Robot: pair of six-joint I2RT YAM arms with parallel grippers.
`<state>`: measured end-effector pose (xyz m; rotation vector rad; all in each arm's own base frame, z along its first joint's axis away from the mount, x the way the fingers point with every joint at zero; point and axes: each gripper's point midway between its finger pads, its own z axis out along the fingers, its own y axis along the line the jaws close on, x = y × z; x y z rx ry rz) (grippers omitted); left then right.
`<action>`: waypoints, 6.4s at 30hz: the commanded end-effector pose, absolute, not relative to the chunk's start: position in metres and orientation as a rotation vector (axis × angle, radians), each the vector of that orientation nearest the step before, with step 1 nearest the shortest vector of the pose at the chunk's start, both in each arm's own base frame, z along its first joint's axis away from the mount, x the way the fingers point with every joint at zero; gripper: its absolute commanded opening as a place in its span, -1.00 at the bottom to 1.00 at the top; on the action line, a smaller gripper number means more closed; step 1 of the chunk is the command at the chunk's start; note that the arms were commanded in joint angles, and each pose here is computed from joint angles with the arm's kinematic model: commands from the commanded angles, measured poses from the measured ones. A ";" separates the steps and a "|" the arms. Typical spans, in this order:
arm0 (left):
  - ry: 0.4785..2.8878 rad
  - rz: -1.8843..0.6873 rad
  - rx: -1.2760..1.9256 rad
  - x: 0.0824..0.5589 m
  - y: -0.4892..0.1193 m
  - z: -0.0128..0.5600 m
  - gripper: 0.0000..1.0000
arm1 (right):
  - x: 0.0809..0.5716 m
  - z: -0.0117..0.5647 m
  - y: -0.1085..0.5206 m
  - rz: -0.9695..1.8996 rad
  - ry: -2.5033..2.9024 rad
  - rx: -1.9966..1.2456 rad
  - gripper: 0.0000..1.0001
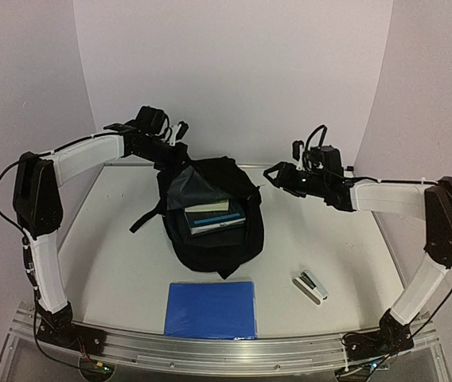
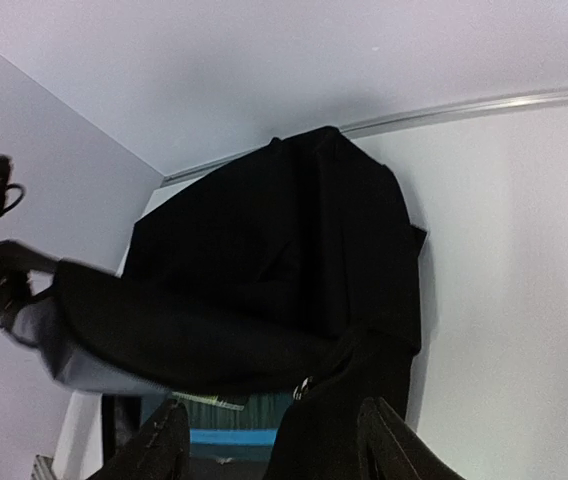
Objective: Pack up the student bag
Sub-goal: Unzip the student bag at the center of the board, then pick up the files from the center of the board.
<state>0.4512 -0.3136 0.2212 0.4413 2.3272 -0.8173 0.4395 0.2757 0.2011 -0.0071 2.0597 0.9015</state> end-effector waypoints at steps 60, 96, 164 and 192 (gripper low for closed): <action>2.962 -1.188 -0.285 0.179 -0.260 0.049 0.21 | 0.175 0.020 0.325 1.365 2.824 -0.296 0.32; 3.113 -1.185 -0.243 0.155 -0.275 0.005 -0.26 | 0.172 0.028 0.352 1.688 2.666 -0.173 0.19; 2.918 -1.150 0.146 0.213 -0.315 0.026 -0.30 | 0.201 -0.001 0.359 1.115 2.814 -0.878 0.02; 2.786 -1.185 0.204 0.219 -0.315 0.041 -0.16 | 0.153 0.031 0.371 1.609 2.802 -1.016 -0.68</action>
